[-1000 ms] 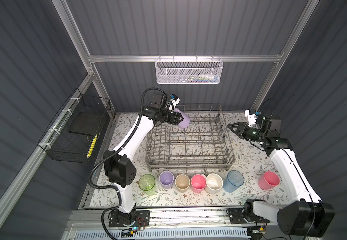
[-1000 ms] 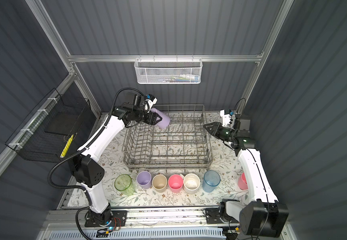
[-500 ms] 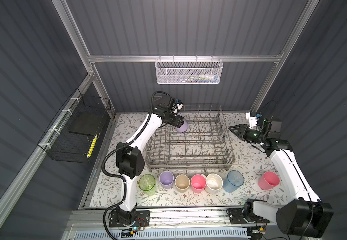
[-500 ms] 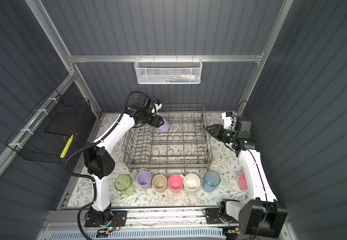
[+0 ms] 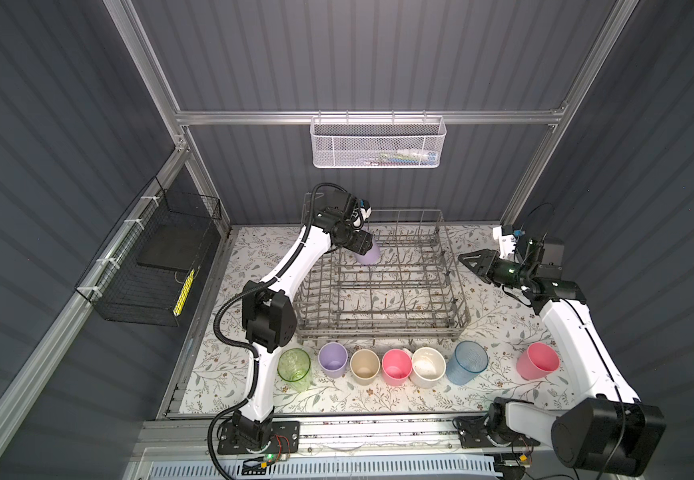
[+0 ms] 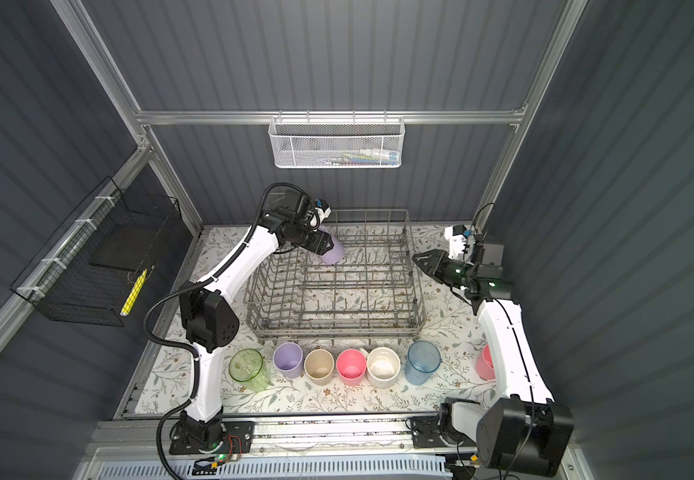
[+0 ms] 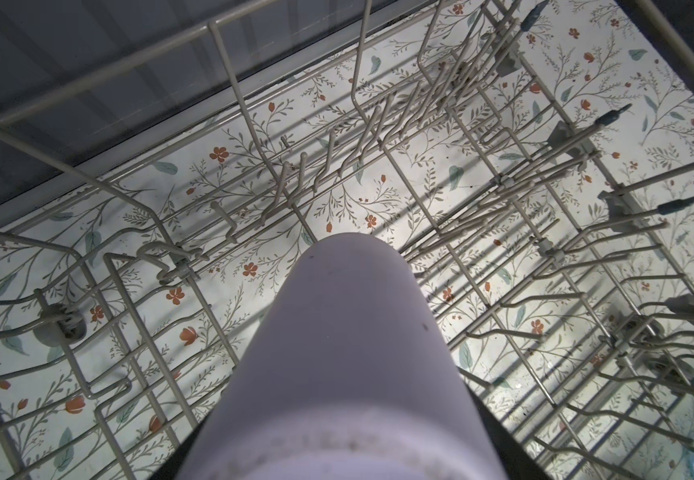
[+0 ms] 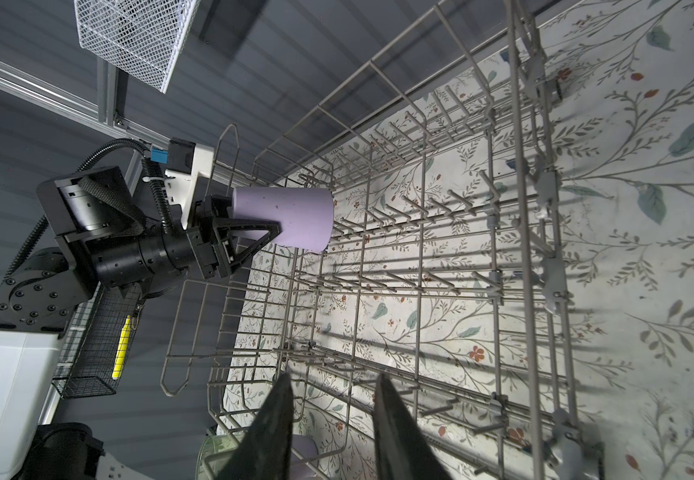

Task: Load the cups into the dish rack
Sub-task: 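Turn the lavender cup upside down and lower it into the rack with the left gripper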

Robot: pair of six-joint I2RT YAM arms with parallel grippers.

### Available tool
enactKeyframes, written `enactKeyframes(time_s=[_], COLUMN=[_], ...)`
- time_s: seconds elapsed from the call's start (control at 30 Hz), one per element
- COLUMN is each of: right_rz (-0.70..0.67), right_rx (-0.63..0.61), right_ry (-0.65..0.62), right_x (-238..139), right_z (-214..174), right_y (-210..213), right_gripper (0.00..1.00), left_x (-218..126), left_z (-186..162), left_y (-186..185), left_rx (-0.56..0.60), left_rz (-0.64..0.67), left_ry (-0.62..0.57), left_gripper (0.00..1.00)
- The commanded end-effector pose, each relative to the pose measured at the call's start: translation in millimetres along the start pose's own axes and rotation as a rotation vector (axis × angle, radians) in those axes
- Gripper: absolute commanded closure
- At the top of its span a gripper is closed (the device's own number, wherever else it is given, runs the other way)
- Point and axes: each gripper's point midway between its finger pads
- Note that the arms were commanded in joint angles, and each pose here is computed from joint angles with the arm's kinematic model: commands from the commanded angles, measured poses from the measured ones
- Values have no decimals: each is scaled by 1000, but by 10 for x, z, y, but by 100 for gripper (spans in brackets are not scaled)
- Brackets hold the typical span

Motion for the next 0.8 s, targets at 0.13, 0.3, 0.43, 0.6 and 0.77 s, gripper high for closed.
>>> enactKeyframes(time_s=[0.13,0.3,0.43,0.6,0.77], right_rz=[10,8,9,8,9], right_rx=[-7,-7,-2,1,6], right_ry=[11,13,18,19,22], right_x=[1,-3,6,11,17], right_z=[-41,-48,-59,-71,-91], right_y=[-24,-31,-38,-56,-68], right_gripper=[65,66,65,66,66], left_x=[221,371,452,523,574], left_z=[-91,-170,-215,-284,-338], left_y=[93,145,179,215,225], left_rx=[32,55,81,89,90], left_rz=[75,133,182,211,234], left_ry=[45,74,90,112,124], left_gripper=[80,78,76,73,64])
Point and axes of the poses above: each gripper's point midway between its finger pads, its own x axis out along the fingers, its own y axis along the line the jaws close on, z = x × y, and after that the axes turned 8 degrees about -x, right-handed
